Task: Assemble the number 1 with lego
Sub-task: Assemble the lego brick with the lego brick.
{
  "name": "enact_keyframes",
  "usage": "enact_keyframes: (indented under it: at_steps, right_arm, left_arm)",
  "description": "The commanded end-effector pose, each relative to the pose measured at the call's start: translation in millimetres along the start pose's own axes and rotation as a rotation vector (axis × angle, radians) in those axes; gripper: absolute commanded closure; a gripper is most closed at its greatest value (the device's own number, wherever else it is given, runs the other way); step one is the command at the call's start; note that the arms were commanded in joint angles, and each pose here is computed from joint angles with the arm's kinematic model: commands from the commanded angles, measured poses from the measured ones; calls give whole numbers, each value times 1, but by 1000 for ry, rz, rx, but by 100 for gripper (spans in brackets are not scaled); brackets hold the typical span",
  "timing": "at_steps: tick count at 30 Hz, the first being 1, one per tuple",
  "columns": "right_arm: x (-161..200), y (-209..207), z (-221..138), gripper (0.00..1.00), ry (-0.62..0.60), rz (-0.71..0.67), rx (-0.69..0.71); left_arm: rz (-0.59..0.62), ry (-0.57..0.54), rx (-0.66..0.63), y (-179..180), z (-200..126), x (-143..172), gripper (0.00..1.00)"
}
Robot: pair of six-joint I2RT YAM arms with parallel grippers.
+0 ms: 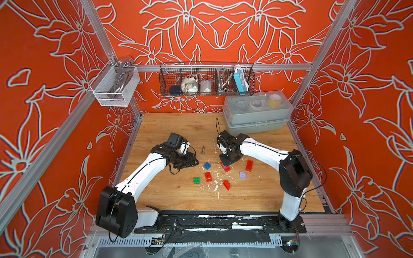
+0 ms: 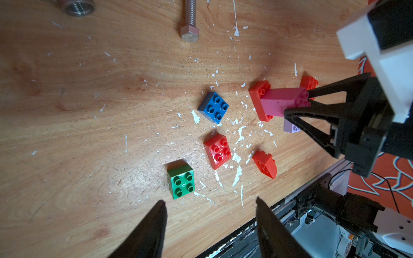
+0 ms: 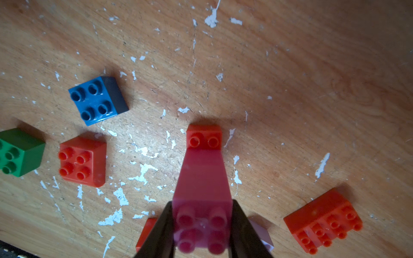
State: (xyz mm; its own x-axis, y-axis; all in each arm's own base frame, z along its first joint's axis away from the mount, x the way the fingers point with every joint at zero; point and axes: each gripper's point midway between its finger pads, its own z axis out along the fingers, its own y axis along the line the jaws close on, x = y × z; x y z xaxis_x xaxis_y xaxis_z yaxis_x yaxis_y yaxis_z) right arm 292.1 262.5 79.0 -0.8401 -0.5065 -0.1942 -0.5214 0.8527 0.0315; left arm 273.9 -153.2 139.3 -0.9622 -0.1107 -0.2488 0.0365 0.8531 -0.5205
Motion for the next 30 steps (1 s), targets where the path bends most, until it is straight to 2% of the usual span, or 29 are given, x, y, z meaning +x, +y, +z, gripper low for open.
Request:
enact_keyframes:
  at_steps: [1,5,10,17,21,27,30]
  right_arm:
    - [28,-10,40,70,136,18,52]
    - [21,-7,30,68,116,14,41]
    - [9,-5,6,44,56,13,30]
    - [-3,-7,-38,34,-70,44,25]
    - [4,-10,-55,33,-116,64,4]
    - [19,-2,-68,46,-171,33,-124]
    - [32,3,-70,51,-156,-7,-160]
  left_arm:
    - [7,21,-7,3,3,6,38]
    - [8,22,-13,5,4,5,38]
    - [4,26,-29,8,5,6,36]
    - [-2,35,-46,12,8,7,35]
    - [-7,42,-52,14,10,7,35]
    - [-14,60,-64,18,15,9,37]
    - [-9,69,-84,20,19,11,38]
